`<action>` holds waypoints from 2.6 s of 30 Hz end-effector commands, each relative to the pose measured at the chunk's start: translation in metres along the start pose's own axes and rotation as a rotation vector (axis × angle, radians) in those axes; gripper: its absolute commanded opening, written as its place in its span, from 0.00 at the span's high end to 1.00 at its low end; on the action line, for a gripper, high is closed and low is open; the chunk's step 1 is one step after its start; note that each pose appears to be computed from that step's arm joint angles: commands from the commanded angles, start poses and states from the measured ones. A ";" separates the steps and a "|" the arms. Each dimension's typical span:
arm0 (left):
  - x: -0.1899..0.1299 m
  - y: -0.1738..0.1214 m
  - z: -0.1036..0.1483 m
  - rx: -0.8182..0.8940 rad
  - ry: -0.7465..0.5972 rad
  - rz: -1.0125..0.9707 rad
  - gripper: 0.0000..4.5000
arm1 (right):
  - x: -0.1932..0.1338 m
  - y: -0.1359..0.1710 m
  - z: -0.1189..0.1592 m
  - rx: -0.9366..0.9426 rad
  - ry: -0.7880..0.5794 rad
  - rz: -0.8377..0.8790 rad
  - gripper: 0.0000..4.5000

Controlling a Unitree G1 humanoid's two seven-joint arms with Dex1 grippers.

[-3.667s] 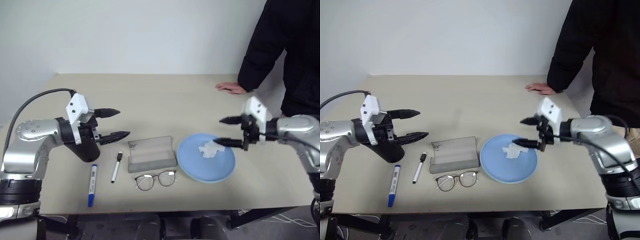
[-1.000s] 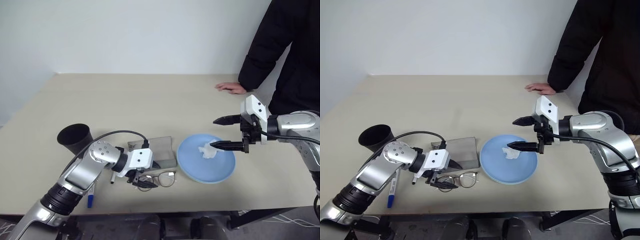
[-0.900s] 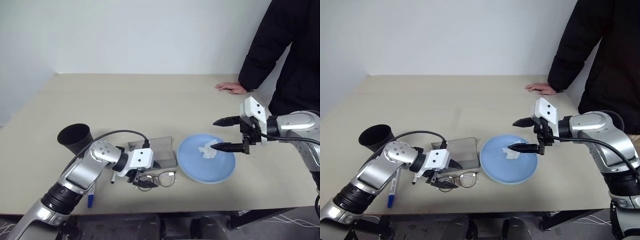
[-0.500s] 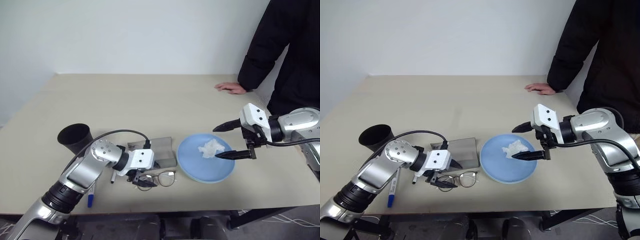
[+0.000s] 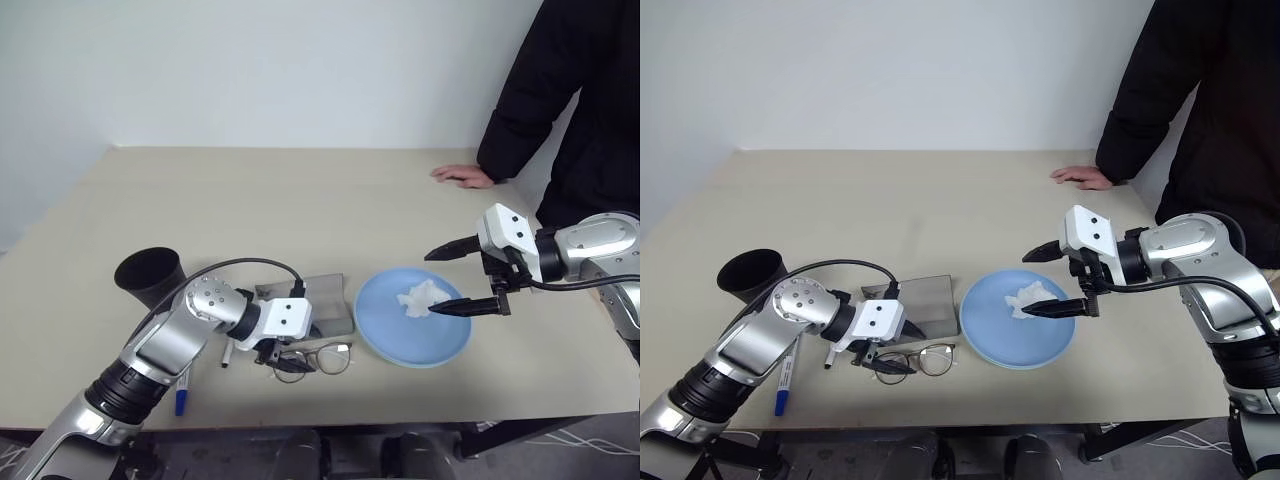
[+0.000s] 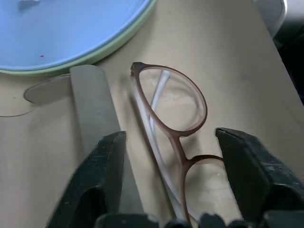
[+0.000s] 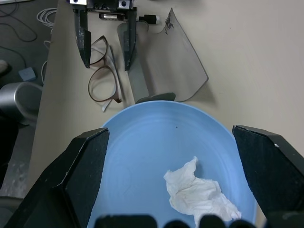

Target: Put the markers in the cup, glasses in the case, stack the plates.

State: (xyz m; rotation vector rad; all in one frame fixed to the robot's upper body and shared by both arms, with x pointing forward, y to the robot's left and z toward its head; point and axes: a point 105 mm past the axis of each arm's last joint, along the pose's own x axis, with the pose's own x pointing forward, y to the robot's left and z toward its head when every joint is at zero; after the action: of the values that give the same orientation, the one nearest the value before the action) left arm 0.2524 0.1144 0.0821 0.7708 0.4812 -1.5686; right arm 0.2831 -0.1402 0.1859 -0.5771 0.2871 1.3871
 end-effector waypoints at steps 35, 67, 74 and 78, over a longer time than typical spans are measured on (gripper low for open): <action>-0.065 0.059 0.069 0.000 -0.205 0.192 0.99 | -0.003 -0.007 0.013 -0.039 -0.024 -0.016 0.00; -0.026 0.063 -0.003 0.047 0.072 0.211 0.99 | -0.005 -0.008 0.015 -0.017 -0.045 -0.036 0.00; -0.025 0.056 -0.001 0.047 0.086 0.175 0.99 | -0.005 -0.007 0.015 -0.012 -0.043 -0.035 0.00; -0.026 0.053 -0.007 0.045 0.109 0.158 0.99 | -0.005 -0.007 0.015 -0.010 -0.044 -0.036 0.00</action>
State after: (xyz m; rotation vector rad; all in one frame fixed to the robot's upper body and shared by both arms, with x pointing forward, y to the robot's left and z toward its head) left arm 0.3082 0.1302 0.0982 0.8761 0.4680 -1.3873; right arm 0.2882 -0.1360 0.1878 -0.5282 0.2878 1.3785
